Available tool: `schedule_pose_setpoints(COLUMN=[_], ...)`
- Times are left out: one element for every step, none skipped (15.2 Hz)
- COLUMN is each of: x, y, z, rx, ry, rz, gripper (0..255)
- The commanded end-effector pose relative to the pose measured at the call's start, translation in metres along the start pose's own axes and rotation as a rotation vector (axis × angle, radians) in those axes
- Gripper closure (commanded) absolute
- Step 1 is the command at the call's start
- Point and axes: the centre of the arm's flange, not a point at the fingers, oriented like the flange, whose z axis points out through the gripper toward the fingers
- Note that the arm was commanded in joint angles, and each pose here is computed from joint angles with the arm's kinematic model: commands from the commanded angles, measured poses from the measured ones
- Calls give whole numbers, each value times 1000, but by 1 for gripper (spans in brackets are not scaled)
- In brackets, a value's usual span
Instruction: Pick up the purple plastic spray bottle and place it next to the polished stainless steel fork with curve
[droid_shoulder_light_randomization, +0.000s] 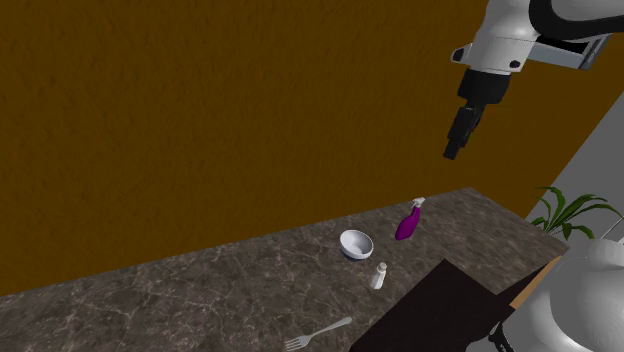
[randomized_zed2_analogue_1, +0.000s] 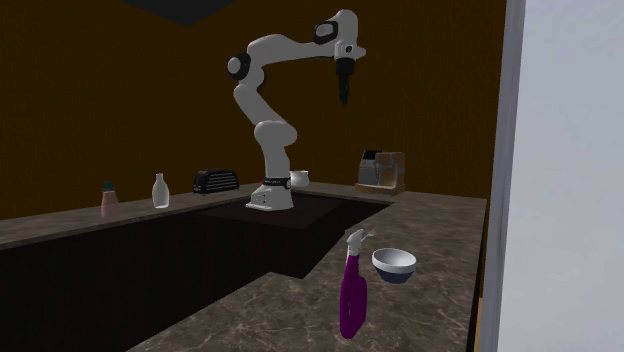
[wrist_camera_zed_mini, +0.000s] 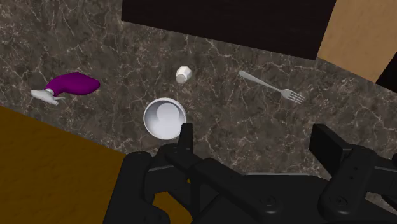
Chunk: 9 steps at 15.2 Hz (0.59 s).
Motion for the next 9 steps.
schedule_pose_setpoints(x=[0,1,2,4,5,7,8,10,11], y=[0,6,13,20,26,33,39,46,53], z=[0,11,22,33,43,54,65,76,86], rx=[0,-6,-13,-19,-25,-31,-38,-44,-50], ry=[0,-9,-18,-27,-35,-44,-53,-62,-71], rz=[0,-23,-46,-69,-92,-115,-138,-161,-184], gripper=[0,0,0,0,0,0,0,0,0])
